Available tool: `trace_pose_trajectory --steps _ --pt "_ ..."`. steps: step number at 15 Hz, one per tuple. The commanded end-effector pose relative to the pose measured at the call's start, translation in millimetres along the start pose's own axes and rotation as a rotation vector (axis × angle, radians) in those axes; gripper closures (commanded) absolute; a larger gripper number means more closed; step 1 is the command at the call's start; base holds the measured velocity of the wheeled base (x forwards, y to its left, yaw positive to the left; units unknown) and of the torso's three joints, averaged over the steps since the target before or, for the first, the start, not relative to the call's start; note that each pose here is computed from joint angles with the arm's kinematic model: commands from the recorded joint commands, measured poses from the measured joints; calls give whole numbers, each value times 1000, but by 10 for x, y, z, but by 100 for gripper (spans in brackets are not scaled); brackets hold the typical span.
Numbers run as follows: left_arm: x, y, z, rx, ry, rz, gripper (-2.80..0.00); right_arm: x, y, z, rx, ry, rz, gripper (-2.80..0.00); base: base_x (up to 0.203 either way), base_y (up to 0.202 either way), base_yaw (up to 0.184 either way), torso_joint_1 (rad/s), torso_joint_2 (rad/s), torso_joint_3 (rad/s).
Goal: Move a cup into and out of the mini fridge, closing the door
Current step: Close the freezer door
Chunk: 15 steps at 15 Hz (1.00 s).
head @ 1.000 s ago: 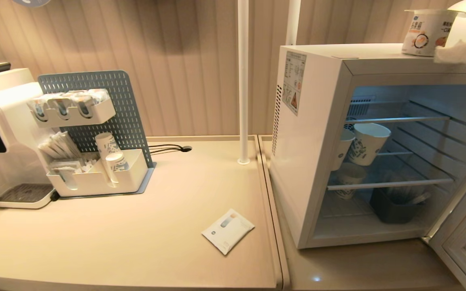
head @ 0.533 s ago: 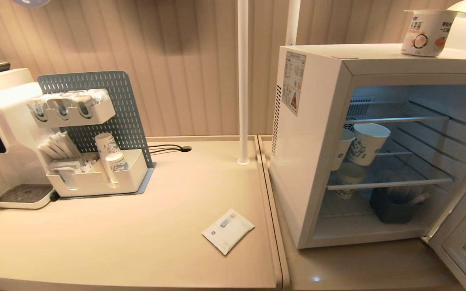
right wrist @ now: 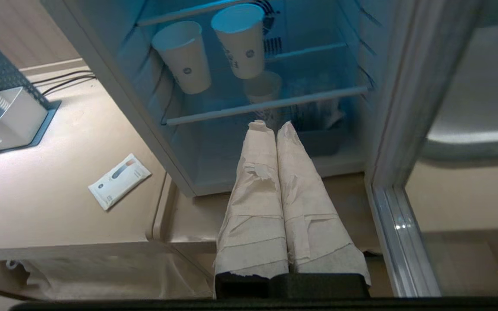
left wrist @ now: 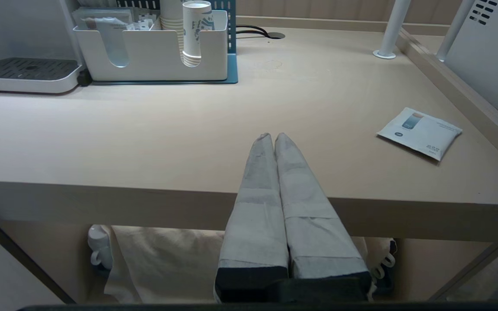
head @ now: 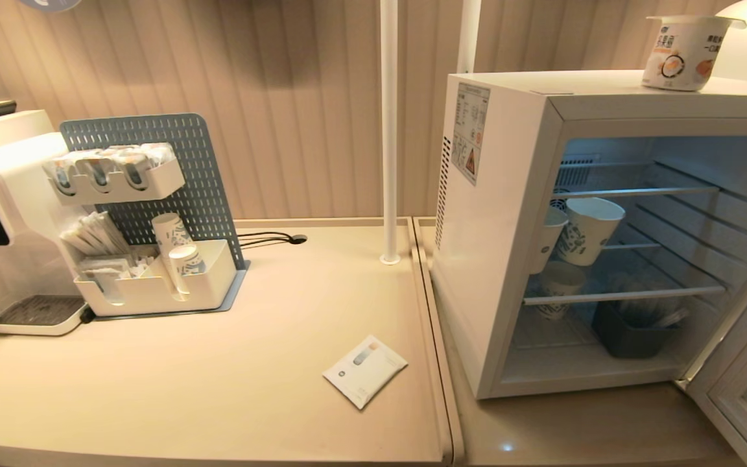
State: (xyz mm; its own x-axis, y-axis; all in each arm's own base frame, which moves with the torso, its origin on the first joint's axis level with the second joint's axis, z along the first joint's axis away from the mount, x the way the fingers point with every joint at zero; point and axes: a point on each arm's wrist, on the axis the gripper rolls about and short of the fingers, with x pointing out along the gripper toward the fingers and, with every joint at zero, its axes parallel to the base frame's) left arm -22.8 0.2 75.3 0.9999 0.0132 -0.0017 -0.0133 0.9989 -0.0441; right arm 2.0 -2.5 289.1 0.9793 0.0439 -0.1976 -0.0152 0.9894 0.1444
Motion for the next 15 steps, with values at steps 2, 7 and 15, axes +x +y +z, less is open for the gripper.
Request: trace_pose_trajectory --steps 2,7,15 --pt "2 0 -4 0 3 1 0 -378 -83 -355 33 -87 -36 0 0 0 0 0 0 0" --pt "2 0 -4 -1 3 1 0 -626 -67 -910 -26 -188 90 0 0 0 0 0 0 0" --pt "2 0 -4 0 3 1 0 -243 -176 -1716 -101 -173 84 0 0 0 0 0 0 0"
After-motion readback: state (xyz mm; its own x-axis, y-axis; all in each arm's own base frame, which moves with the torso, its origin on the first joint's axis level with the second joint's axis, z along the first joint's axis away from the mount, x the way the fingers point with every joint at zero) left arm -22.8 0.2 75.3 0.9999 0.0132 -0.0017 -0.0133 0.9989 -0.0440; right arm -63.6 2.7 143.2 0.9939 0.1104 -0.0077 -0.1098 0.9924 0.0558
